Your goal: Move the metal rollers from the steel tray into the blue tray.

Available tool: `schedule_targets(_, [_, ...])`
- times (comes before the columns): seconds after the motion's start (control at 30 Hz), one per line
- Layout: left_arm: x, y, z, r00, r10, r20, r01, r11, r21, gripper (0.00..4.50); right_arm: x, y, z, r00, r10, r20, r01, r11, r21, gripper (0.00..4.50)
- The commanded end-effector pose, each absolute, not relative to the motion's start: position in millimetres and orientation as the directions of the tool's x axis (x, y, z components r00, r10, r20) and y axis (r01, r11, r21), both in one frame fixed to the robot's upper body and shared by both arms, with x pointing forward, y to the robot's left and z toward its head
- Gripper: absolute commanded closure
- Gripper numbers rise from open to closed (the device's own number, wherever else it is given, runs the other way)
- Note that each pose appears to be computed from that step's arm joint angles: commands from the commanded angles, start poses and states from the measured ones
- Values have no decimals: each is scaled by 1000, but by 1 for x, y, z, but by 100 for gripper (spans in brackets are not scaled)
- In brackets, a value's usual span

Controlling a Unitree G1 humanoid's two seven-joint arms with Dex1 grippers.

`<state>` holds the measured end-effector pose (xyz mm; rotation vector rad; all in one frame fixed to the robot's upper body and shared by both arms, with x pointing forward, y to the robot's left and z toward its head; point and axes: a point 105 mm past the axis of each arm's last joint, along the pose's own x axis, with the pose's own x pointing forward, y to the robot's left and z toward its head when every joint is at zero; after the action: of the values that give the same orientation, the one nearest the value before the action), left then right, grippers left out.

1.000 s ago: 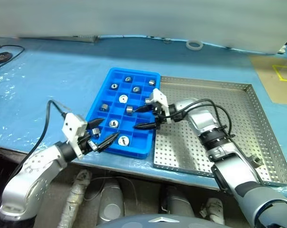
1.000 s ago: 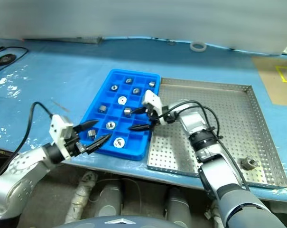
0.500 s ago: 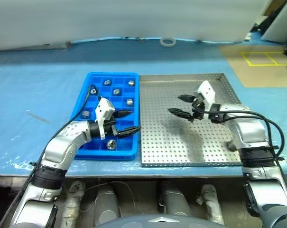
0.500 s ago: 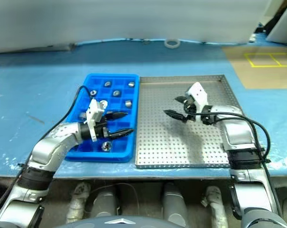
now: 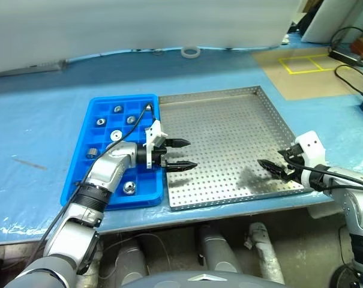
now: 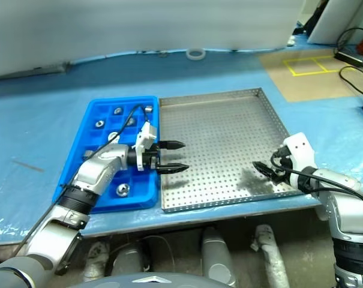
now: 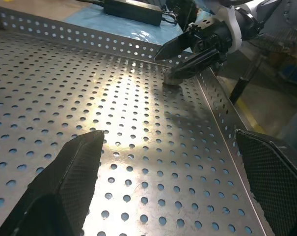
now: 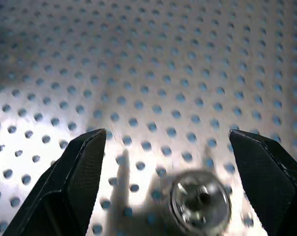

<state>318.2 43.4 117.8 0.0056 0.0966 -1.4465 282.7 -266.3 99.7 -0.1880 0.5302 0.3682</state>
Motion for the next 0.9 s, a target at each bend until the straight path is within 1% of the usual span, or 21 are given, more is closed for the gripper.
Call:
schedule_targets(0.03, [318, 43, 125, 110, -992, -54, 994, 111, -19, 0, 285, -271, 105, 802, 266, -535, -361, 929, -81, 29])
schedule_targets(0.13, [318, 47, 124, 133, -990, -54, 991, 134, -21, 0, 293, -271, 101, 795, 261, -548, -359, 930, -77, 91])
schedule_targets(0.23, [318, 54, 124, 165, -985, -54, 986, 167, -17, 0, 301, -264, 103, 784, 294, -547, -396, 915, -75, 188])
schedule_targets(0.27, [318, 55, 124, 175, -983, -55, 984, 176, -15, 0, 304, -262, 105, 783, 302, -543, -405, 911, -77, 231])
schedule_targets(0.33, [317, 58, 126, 196, -979, -53, 980, 197, -8, 0, 313, -257, 112, 789, 325, -521, -426, 901, -83, 291])
schedule_targets(0.43, [315, 62, 131, 224, -973, -45, 974, 225, -2, 0, 324, -245, 124, 797, 384, -467, -465, 883, -67, 291])
schedule_targets(0.5, [314, 67, 133, 250, -967, -49, 968, 250, 5, 0, 333, -228, 137, 790, 457, -408, -521, 852, -56, 291])
schedule_targets(0.6, [312, 76, 139, 303, -952, -45, 953, 302, 18, 0, 343, -198, 151, 746, 575, -335, -621, 782, -43, 291])
schedule_targets(0.7, [308, 85, 143, 356, -933, -44, 934, 356, 23, 0, 346, -170, 160, 668, 688, -284, -723, 690, -30, 291])
schedule_targets(0.73, [306, 89, 143, 376, -925, -45, 927, 375, 24, 0, 349, -163, 160, 647, 708, -282, -743, 668, -27, 291])
schedule_targets(0.9, [297, 102, 142, 451, -891, -53, 893, 450, 19, 0, 366, -156, 154, 619, 723, -307, -768, 639, -42, 291])
